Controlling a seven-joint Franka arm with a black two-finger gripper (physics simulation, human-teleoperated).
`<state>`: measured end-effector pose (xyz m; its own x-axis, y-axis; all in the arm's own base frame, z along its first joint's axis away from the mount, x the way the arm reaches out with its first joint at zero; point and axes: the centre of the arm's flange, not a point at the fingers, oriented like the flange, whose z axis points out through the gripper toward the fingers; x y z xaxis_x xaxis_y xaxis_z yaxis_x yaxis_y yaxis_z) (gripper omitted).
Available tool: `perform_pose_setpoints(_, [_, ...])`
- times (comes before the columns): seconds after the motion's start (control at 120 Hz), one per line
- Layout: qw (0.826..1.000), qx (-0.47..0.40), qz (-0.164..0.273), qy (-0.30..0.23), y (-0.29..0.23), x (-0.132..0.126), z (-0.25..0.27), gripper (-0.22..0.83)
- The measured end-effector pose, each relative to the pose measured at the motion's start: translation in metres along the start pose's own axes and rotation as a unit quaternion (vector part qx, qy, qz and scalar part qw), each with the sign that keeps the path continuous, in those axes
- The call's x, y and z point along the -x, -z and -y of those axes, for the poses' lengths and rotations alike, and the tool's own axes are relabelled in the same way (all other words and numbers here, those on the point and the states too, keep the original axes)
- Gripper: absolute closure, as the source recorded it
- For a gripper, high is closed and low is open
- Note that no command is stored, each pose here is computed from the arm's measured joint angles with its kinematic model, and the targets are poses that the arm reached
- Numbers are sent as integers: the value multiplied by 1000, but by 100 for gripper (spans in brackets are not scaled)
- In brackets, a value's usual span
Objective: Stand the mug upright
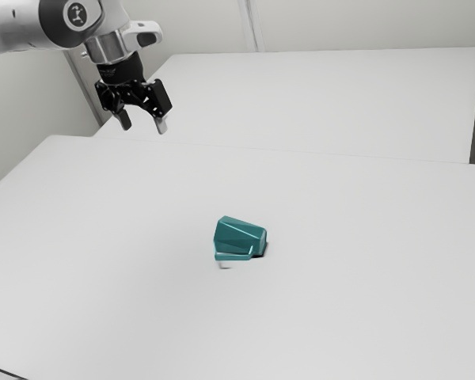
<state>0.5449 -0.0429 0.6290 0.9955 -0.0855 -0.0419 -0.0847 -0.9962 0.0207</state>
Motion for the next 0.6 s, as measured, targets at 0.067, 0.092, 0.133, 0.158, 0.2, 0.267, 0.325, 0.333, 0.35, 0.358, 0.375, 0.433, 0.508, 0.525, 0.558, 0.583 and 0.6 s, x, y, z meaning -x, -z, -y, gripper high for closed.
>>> perform_pose_setpoints(0.067, [1000, 0, 0, -1, 0, 0, -1, 0])
perform_pose_setpoints(0.092, [1000, 0, 0, -2, 0, 0, -1, 0])
perform_pose_setpoints(0.133, [1000, 1, -1, -3, 1, 0, -2, 0])
perform_pose_setpoints(0.158, [1000, 2, -2, -3, 1, 0, -3, 0])
perform_pose_setpoints(0.2, [1000, 4, -3, -4, 2, 0, -3, 0])
perform_pose_setpoints(0.267, [1000, 20, -4, -7, -5, -1, -6, 0])
perform_pose_setpoints(0.325, [999, 50, 0, -13, -20, -1, -9, 0])
perform_pose_setpoints(0.333, [998, 54, -1, -14, -22, -1, -10, 0])
perform_pose_setpoints(0.35, [998, 63, -1, -15, -27, -2, -11, 0])
perform_pose_setpoints(0.358, [998, 67, -1, -15, -29, -2, -11, 0])
perform_pose_setpoints(0.375, [997, 75, -2, -16, -33, -2, -11, 0])
perform_pose_setpoints(0.433, [994, 108, -8, -16, -47, -2, -10, 0])
perform_pose_setpoints(0.508, [988, 151, -16, -8, -69, -4, -1, 0])
perform_pose_setpoints(0.525, [987, 160, -17, -5, -75, -4, 2, 0])
perform_pose_setpoints(0.558, [984, 178, -22, 3, -86, -4, 10, 0])
perform_pose_setpoints(0.583, [981, 191, -26, 10, -93, -5, 17, 0])
perform_pose_setpoints(0.6, [979, 200, -29, 14, -98, -5, 22, 0])
